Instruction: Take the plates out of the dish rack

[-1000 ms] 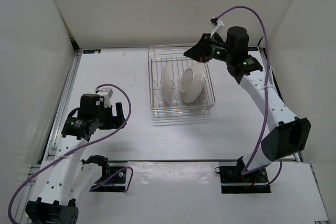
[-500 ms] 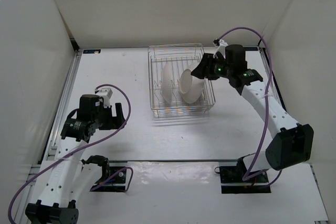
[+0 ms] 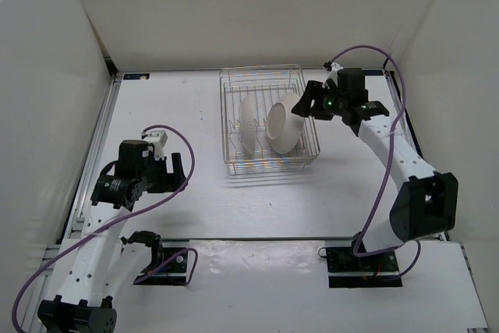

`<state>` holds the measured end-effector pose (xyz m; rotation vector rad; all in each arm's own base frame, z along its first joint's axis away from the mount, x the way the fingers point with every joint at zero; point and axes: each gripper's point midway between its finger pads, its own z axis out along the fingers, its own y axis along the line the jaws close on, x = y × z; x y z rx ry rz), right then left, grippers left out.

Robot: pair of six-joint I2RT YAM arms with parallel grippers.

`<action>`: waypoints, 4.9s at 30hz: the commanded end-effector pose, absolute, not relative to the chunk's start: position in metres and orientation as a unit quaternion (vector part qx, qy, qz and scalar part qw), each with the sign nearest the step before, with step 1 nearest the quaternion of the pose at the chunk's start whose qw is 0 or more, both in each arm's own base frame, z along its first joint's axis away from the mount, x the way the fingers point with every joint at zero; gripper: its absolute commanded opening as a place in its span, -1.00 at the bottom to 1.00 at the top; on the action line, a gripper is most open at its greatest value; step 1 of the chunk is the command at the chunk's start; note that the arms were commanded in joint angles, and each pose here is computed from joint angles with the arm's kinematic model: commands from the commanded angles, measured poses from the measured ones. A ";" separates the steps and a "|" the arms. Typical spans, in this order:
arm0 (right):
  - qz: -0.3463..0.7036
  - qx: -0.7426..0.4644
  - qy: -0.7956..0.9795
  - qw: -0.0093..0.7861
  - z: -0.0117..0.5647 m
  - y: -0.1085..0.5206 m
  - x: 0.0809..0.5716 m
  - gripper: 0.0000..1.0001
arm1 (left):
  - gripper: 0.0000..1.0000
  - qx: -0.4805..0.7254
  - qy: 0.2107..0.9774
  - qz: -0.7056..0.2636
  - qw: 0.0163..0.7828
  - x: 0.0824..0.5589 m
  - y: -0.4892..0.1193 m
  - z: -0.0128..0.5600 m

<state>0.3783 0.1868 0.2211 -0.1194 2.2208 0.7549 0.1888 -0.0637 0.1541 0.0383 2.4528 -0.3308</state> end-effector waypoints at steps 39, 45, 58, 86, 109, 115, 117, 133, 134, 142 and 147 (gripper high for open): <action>0.522 -0.099 0.774 0.343 0.243 0.253 0.399 -0.92 | 1.00 0.020 0.935 -0.128 0.331 0.193 -0.065 0.163; 0.533 -0.106 0.765 0.346 0.258 0.256 0.398 -1.00 | 1.00 0.021 0.934 -0.128 0.332 0.192 -0.065 0.163; 0.525 -0.098 0.739 0.411 0.341 0.250 0.391 -1.00 | 1.00 0.019 0.935 -0.124 0.331 0.193 -0.064 0.162; 0.572 -0.055 0.666 0.476 0.377 0.246 0.373 -1.00 | 1.00 0.015 0.938 -0.119 0.326 0.190 -0.062 0.160; 0.158 -0.046 0.830 0.534 0.335 0.093 0.261 -1.00 | 1.00 0.015 0.937 -0.123 0.325 0.190 -0.063 0.160; 0.052 0.020 0.885 0.461 0.248 0.053 0.255 -1.00 | 1.00 0.016 0.939 -0.124 0.320 0.190 -0.064 0.158; 0.013 0.044 0.896 0.442 0.225 0.039 0.253 -1.00 | 1.00 0.015 0.939 -0.125 0.320 0.191 -0.064 0.158; -0.121 0.095 0.916 0.371 0.146 0.009 0.298 -1.00 | 1.00 0.018 0.941 -0.132 0.311 0.191 -0.067 0.155; -0.126 0.095 0.917 0.366 0.143 0.009 0.301 -1.00 | 1.00 0.019 0.941 -0.133 0.312 0.190 -0.067 0.156; -0.106 0.079 0.938 0.321 0.120 0.023 0.305 -0.30 | 1.00 0.020 0.940 -0.135 0.312 0.190 -0.068 0.156; -0.074 0.074 0.939 0.328 0.121 0.032 0.302 -0.19 | 1.00 0.018 0.940 -0.135 0.313 0.191 -0.068 0.157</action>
